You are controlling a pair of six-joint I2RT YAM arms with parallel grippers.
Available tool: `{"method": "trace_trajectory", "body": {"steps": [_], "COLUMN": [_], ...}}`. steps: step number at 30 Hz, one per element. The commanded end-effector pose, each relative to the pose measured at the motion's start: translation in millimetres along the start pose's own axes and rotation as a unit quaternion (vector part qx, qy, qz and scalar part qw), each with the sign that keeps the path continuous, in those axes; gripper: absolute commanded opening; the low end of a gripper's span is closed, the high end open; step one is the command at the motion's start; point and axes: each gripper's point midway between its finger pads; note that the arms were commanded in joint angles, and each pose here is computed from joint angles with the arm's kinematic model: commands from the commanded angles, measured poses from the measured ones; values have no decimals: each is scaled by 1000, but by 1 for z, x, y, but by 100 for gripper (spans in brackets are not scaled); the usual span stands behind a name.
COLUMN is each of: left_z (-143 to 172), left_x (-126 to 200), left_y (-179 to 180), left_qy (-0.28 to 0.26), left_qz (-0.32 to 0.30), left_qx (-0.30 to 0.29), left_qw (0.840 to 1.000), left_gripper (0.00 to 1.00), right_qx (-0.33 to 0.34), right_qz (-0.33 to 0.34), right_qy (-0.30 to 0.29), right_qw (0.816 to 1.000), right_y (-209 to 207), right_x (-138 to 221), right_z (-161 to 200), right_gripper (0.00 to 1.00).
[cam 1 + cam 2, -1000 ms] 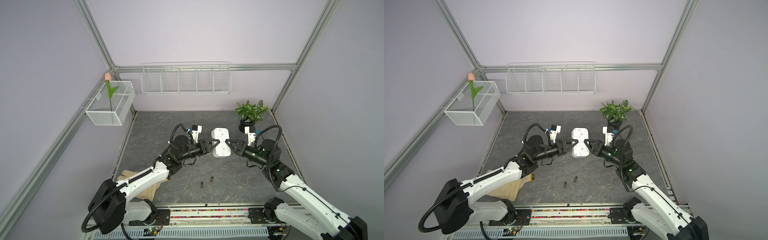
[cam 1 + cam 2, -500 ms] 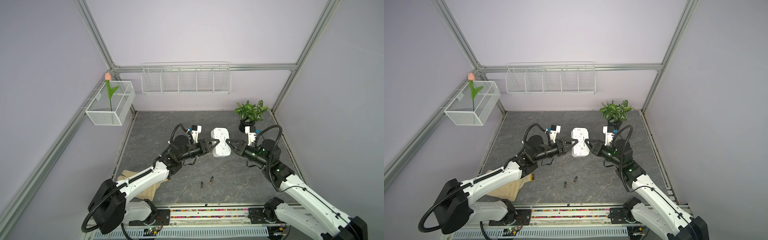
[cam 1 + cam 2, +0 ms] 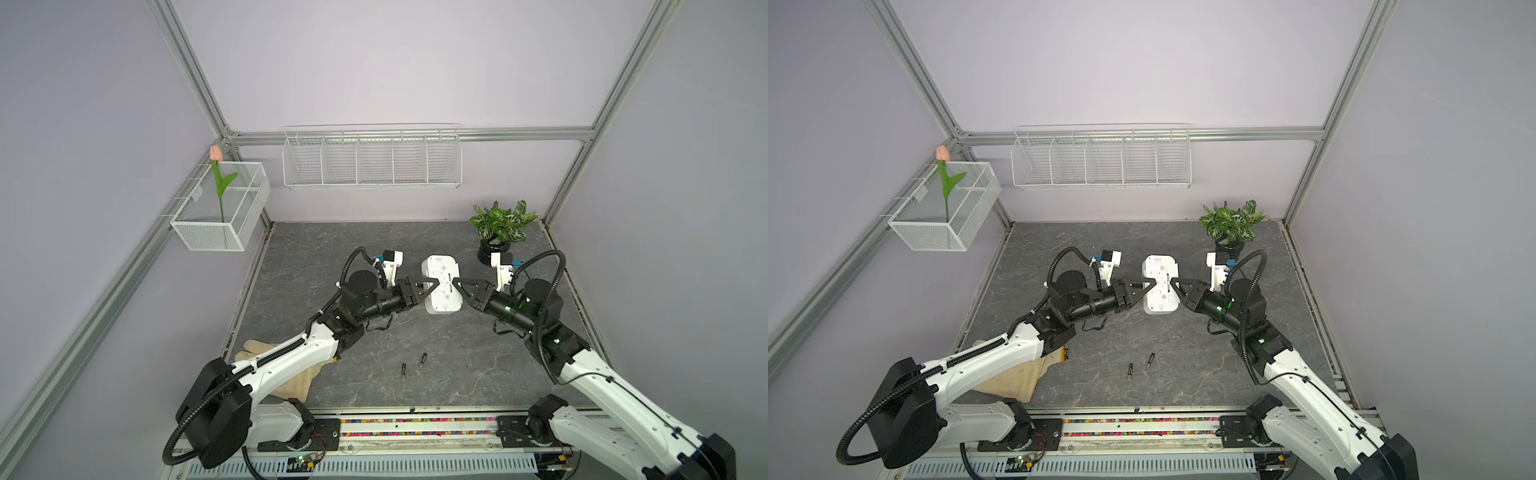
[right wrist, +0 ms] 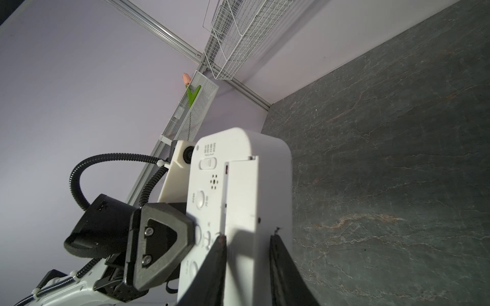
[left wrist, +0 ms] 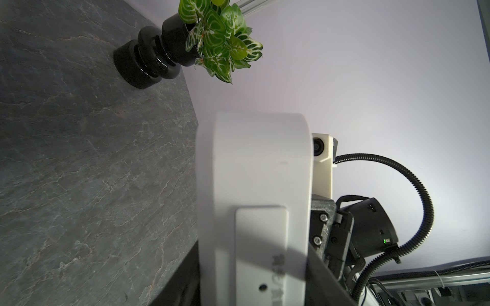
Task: Insert the battery into the alarm
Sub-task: Remove the cover from the alarm.
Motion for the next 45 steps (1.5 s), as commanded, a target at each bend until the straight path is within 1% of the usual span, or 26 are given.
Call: {"method": "trace_trajectory", "body": {"steps": [1, 14, 15, 17, 35, 45], "left_z": [-4, 0, 0, 0, 2, 3], "left_x": [4, 0, 0, 0, -2, -2], "left_y": [-36, -23, -22, -24, -10, 4], "left_qy": [-1, 9, 9, 8, 12, 15], "left_qz": [46, 24, 23, 24, -6, -40], "left_qx": [-30, -19, -34, -36, -42, -53], "left_qw": [999, 999, 999, 999, 999, 998], "left_gripper": [37, 37, 37, 37, 37, 37], "right_qx": [7, 9, 9, 9, 8, 6], "right_qz": [-21, -20, -20, -21, -25, -32], "right_qy": [22, 21, 20, 19, 16, 14], "right_qw": [1000, 1000, 1000, 1000, 1000, 999], "right_y": [15, 15, 15, 17, 21, 25], "right_x": [4, 5, 5, 5, 8, 11], "right_z": [10, 10, 9, 8, 7, 6], "right_gripper": [29, 25, 25, 24, 18, 10]}}
Point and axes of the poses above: each gripper's point midway between its finger pads, its own x axis back along the fingers, its own y axis along the line the jaws close on, z = x × y, and after that the axes turned 6 degrees about -x, right-handed
